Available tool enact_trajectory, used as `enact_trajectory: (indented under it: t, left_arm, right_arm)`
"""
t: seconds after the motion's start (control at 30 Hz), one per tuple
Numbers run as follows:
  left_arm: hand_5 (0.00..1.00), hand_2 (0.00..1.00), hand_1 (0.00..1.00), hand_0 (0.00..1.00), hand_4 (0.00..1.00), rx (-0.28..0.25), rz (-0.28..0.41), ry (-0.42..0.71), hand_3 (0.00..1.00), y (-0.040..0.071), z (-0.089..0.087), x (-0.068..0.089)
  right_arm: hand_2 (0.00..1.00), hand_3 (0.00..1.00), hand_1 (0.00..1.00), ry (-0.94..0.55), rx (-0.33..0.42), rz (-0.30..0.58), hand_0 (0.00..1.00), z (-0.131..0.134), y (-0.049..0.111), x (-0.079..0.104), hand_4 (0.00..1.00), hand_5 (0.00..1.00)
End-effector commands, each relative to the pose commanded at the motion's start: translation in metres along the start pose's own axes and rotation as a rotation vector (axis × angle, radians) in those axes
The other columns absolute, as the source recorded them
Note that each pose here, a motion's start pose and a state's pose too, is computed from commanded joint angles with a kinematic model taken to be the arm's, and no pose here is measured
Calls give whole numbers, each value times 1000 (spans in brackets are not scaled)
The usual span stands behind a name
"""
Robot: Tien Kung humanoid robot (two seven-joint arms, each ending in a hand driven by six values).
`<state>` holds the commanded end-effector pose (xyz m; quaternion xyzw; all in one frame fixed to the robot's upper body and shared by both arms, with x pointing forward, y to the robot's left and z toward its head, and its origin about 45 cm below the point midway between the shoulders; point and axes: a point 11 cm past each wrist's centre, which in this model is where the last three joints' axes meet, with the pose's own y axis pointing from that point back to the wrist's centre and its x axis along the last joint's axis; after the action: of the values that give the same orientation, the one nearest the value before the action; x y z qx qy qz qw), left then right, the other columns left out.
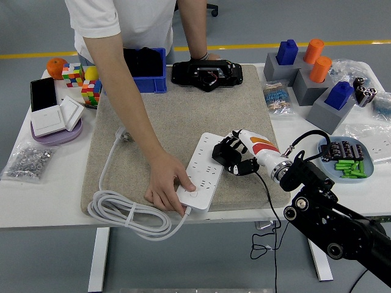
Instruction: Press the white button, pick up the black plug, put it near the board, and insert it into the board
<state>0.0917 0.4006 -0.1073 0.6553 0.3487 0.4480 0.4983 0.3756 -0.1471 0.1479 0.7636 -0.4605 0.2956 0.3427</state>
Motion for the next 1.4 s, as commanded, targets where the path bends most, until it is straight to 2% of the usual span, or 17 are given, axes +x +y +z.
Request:
enact_trajectory:
  t: [0.03,0.6,0.63,1.17,1.4]
  left_arm:
    - [178,611,635,689,539,0,0,0,635,0,0,0]
    - [178,611,635,688,539,1,-2,0,635,0,-1,-1]
    - [176,611,635,688,539,2,-2,0,635,0,-1,-1]
    - [176,611,634,688,540,2,-1,-3,635,0,-1,-1]
    - [175,611,634,688,539,3,-2,-3,635,0,-1,-2]
  right_arm:
    - [681,642,631,0,1,0,513,0,0,0,932,55]
    - [705,670,671,-13,23,-15,577,-8,2,0,949,61]
    - [758,736,733,-13,23,-17,641,-8,2,0,979,81]
    - [785,756,761,-34,50,-11,675,-16,5,4,986,91]
    - [784,755,766,-80,114,26,683,-22,14,9,984,92]
